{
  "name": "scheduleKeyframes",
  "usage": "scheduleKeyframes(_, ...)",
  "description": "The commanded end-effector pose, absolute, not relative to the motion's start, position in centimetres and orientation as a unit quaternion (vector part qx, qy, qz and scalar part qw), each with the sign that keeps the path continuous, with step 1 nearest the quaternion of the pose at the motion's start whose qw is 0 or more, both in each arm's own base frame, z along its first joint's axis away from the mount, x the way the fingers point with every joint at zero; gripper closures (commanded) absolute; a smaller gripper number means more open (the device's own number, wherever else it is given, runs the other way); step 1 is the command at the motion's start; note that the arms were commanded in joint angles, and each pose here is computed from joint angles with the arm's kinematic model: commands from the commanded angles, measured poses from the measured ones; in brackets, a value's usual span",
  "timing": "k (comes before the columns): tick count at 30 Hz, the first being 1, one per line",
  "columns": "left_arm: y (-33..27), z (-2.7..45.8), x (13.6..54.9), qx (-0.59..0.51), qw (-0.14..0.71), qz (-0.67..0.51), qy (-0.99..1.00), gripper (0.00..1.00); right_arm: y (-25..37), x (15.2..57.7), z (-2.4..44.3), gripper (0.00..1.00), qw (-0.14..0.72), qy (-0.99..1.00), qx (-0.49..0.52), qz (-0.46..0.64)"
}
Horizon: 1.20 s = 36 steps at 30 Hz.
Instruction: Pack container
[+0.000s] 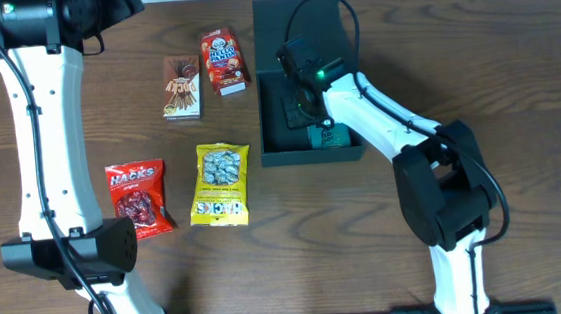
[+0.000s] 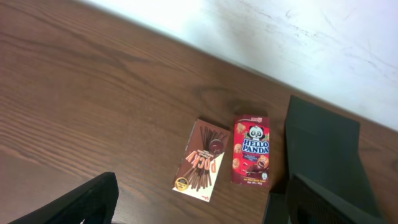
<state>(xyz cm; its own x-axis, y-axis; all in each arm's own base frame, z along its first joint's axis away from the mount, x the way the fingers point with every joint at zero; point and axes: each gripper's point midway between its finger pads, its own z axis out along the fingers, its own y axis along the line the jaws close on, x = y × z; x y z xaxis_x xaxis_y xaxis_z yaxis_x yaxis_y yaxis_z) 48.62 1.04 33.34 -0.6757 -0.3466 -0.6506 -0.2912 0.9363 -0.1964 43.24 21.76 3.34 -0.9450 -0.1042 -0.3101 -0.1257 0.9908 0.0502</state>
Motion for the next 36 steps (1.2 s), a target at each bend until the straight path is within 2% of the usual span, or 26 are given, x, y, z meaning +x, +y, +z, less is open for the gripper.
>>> scheduleKeyframes(1,1.2,33.1,48.6,-0.168,0.36,-0.031,0.917,0.12,20.0,43.7,2.9,0.98,0.16,0.987,-0.009,0.004)
scheduleKeyframes(9,1.2,33.1,48.6,-0.167,0.36,-0.031,0.917,0.12,19.7,43.7,2.9,0.98,0.163,0.987,0.007,-0.002)
scheduleKeyframes(13,1.2,32.9,48.6,-0.157,0.356,-0.026,0.921,0.12,20.9,43.9,4.0,0.99,0.164,0.986,-0.02,0.026)
scheduleKeyframes(15,1.1,32.3,48.6,-0.152,0.35,-0.023,0.924,0.12,21.7,44.5,6.4,0.99,0.18,0.982,-0.026,0.047)
scheduleKeyframes(20,1.1,28.4,48.6,-0.146,0.309,-0.015,0.94,0.12,19.5,47.0,16.1,0.98,0.262,0.964,-0.006,0.053)
scheduleKeyframes(22,0.7,25.7,48.6,-0.143,0.284,-0.02,0.948,0.12,16.8,47.8,20.4,0.98,0.303,0.951,0.0,0.054)
scheduleKeyframes(25,-0.4,22.4,48.7,-0.135,0.256,-0.049,0.956,0.12,11.5,48.2,22.7,0.98,0.317,0.947,0.03,0.038)
scheduleKeyframes(31,-0.7,17.9,48.7,-0.134,0.235,-0.053,0.961,0.12,5.0,46.6,18.3,0.98,0.218,0.965,0.101,0.103)
scheduleKeyframes(36,-0.4,15.5,48.4,-0.129,0.224,-0.043,0.965,0.11,5.6,45.3,12.5,0.98,0.155,0.969,0.11,0.161)
